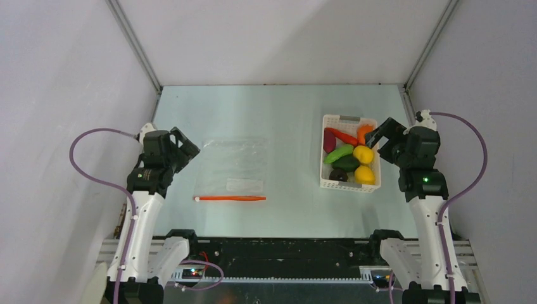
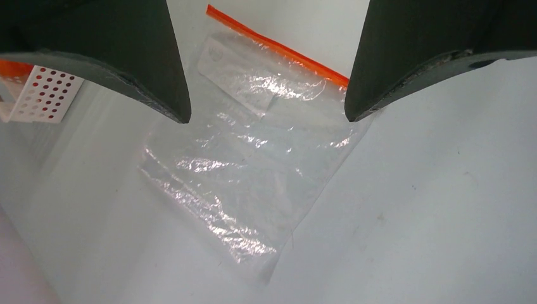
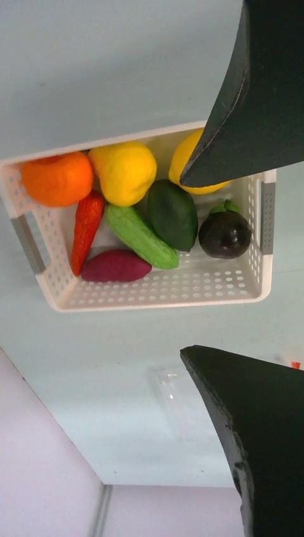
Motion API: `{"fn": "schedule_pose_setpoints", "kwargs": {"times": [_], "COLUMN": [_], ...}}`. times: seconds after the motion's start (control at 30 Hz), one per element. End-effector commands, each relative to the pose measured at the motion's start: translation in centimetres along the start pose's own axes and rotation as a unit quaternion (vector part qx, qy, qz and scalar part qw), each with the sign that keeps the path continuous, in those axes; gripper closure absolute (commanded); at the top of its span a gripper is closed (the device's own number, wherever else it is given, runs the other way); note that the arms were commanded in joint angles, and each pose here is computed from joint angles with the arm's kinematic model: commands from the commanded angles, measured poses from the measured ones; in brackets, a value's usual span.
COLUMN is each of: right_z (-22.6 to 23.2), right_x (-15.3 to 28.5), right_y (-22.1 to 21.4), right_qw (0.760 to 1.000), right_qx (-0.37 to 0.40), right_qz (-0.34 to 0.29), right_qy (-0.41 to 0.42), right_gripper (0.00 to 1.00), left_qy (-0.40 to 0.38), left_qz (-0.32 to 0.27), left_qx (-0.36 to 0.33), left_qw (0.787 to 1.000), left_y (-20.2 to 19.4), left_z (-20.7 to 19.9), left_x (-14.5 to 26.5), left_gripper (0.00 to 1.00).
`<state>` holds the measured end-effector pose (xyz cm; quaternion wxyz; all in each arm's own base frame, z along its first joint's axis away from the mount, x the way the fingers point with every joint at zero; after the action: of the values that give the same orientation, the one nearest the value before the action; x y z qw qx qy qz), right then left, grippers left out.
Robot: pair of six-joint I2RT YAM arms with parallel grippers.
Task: Place the food in the zip-top bag and seal the zipper
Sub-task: Pick up the zipper food storage bag at the center of the board.
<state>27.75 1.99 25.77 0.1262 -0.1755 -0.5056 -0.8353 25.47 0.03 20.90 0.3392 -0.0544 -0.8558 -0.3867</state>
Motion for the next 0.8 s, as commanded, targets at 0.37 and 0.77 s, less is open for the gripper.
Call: {"fn": "schedule_pose_setpoints", "kwargs": {"times": [0.37,0.77], "right_z": [21.1,28.8], "right_x": [2.8,-3.0], "right_y": [-11.0,-31.8], "right_qw": [0.829,0.626], "right_qx": [0.407,0.683], "right_qz": [0.006,0.033], "right_qy": [0.383,0.374], "right_gripper": [0.0,0.05], "left_qy": [0.021,0.013], "left_qz": [0.045,0.044], "left_qx": [0.009,0.01], "left_qw": [0.999,0.999], "left_y": [-2.8,-3.3], "left_z": [1.6,1.9], "left_x": [-1.5,-1.1], "left_gripper": [0.02,0.02]}}
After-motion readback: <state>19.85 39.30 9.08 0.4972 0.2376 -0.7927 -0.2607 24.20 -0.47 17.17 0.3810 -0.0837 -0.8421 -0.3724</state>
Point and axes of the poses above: each gripper's point midway between its finger pads, its own x axis back along the fingers, its own z axis along the line the jaws close on, y = z × x, the point moved 1 cm from there along x, back along the fingers, and after that the axes turned 5 degrees about x, right-handed, at the moved point
